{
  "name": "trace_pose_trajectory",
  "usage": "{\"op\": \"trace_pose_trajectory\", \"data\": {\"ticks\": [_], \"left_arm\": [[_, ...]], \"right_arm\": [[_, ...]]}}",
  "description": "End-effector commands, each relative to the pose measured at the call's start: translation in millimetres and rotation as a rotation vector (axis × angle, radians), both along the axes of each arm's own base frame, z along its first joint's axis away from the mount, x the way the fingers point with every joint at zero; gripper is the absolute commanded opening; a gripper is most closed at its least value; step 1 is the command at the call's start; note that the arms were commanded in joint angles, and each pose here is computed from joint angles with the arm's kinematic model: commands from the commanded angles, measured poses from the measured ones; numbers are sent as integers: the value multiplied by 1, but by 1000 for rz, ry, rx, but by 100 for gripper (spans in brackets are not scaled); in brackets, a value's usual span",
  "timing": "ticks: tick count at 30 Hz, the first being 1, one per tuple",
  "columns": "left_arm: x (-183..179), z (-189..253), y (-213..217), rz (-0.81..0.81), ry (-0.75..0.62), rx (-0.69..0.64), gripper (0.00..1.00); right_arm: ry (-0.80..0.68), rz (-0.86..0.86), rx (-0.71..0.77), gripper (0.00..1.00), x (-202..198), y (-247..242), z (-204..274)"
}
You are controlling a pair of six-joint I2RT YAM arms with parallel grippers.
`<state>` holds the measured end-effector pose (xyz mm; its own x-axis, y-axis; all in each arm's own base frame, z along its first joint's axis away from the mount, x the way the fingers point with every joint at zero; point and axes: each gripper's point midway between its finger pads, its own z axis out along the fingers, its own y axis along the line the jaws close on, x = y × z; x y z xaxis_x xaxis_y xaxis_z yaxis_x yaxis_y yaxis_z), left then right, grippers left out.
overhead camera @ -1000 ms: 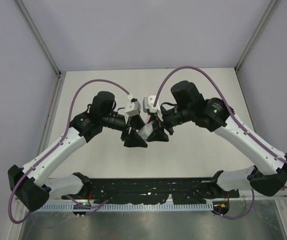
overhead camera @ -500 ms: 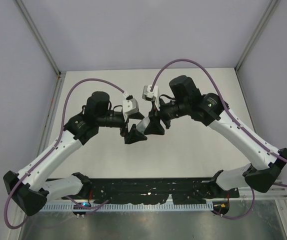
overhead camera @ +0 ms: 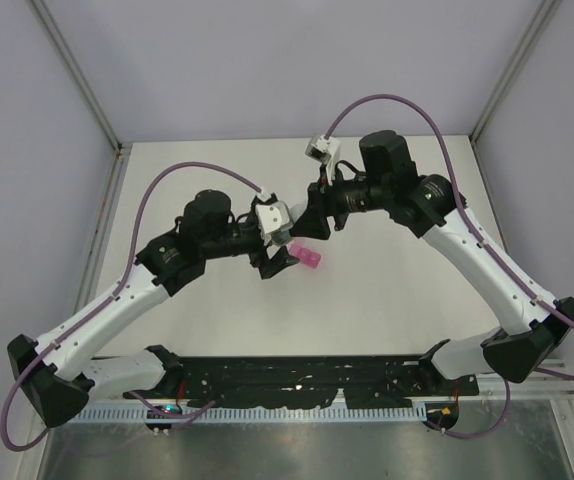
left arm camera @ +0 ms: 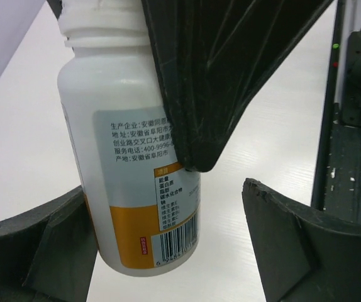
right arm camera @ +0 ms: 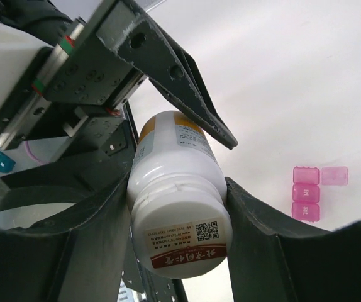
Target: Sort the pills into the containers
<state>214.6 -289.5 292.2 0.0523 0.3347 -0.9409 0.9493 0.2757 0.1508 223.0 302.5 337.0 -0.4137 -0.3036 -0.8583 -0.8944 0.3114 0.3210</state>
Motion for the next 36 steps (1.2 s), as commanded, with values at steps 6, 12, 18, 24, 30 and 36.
{"op": "trace_pose_trajectory", "data": {"ticks": [6,12,18,24,30,36], "left_arm": [[29,17,-2,109,-105,-5,75],[26,22,-4,90,-103,-19,72],[24,24,-4,85,-95,-19,54],[23,19,-5,78,-80,-11,16],[18,18,-4,67,-74,-23,0],[8,18,0,41,-67,-40,0]], "right_arm": [[-11,0,107,6,4,4,25],[-16,2,98,6,3,3,19],[-12,0,91,6,4,3,15],[-12,-3,88,6,5,3,13],[-44,7,85,35,2,0,12],[-109,3,72,88,0,-8,19]]}}
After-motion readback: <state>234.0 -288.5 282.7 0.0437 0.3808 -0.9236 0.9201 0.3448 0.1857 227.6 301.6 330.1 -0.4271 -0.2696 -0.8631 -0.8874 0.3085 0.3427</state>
